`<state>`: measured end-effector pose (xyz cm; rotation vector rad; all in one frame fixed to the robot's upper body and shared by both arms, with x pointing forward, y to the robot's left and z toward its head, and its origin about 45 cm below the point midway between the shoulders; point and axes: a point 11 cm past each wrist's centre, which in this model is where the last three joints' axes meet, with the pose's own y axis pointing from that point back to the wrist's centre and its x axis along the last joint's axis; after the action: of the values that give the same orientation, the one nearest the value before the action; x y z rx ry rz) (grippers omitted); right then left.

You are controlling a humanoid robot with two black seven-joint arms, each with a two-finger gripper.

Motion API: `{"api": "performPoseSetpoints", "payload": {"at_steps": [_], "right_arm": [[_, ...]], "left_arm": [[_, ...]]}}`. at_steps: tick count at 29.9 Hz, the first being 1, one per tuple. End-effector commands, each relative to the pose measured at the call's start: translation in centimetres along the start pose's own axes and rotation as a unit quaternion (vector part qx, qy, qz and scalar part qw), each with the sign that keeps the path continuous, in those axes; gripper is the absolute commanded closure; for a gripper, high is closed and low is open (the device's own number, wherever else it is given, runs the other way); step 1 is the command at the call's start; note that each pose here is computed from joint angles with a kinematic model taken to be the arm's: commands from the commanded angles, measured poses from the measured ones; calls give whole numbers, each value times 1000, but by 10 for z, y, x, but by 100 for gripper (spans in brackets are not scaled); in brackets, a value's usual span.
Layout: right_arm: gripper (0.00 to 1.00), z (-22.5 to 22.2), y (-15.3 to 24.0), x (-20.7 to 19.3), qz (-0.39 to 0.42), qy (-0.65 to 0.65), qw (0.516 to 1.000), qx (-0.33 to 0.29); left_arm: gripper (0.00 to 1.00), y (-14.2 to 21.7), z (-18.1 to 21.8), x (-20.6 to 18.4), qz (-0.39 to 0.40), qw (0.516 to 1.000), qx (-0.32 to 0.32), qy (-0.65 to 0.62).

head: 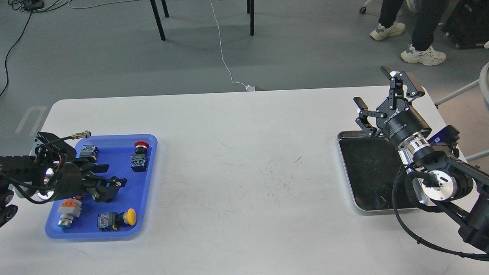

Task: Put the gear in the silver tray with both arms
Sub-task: 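Grasp the small black gear in the blue tray with the left gripper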

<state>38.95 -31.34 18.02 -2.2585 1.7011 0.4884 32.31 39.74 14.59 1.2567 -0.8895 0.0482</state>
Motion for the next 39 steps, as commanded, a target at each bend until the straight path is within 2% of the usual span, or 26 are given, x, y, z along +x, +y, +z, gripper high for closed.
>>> {"api": "performPoseSetpoints", "payload": {"at_steps": [1, 8, 13, 15, 19, 22, 27, 30, 33, 36, 39], "right_arm": [[2, 0, 0, 0, 0, 0, 1000, 0], [2, 0, 1, 0, 0, 0, 1000, 0], [2, 0, 1, 0, -1, 0, 1000, -1], [2, 0, 1, 0, -1, 0, 1000, 0], [2, -1, 0, 0, -1, 0, 1000, 1], [2, 0, 1, 0, -1, -1, 1000, 0], [2, -1, 1, 0, -1, 0, 1000, 1], [2, -2, 0, 0, -1, 0, 1000, 2], [2, -4, 1, 1, 0, 2, 1000, 3], [2, -6, 0, 2, 0, 2, 1000, 4], [2, -9, -2, -1, -7, 2, 1000, 7]], "left_arm": [[35, -2, 1, -4, -7, 1000, -1, 0], [38, -9, -3, -10, -12, 1000, 4, 12], [48, -12, -5, -13, -16, 1000, 8, 18], [54, -12, -5, -15, -19, 1000, 9, 20], [79, -13, -6, -15, -22, 1000, 9, 16], [86, -13, -6, -14, -21, 1000, 10, 16], [90, -12, -9, -13, -19, 1000, 13, 16], [90, -10, -9, 2, -4, 1000, 13, 5], [90, -4, -3, 31, 22, 1000, 4, -21], [90, 22, 3, 68, 51, 996, 0, -67], [90, 34, 27, 96, 72, 991, -26, -108]]}}
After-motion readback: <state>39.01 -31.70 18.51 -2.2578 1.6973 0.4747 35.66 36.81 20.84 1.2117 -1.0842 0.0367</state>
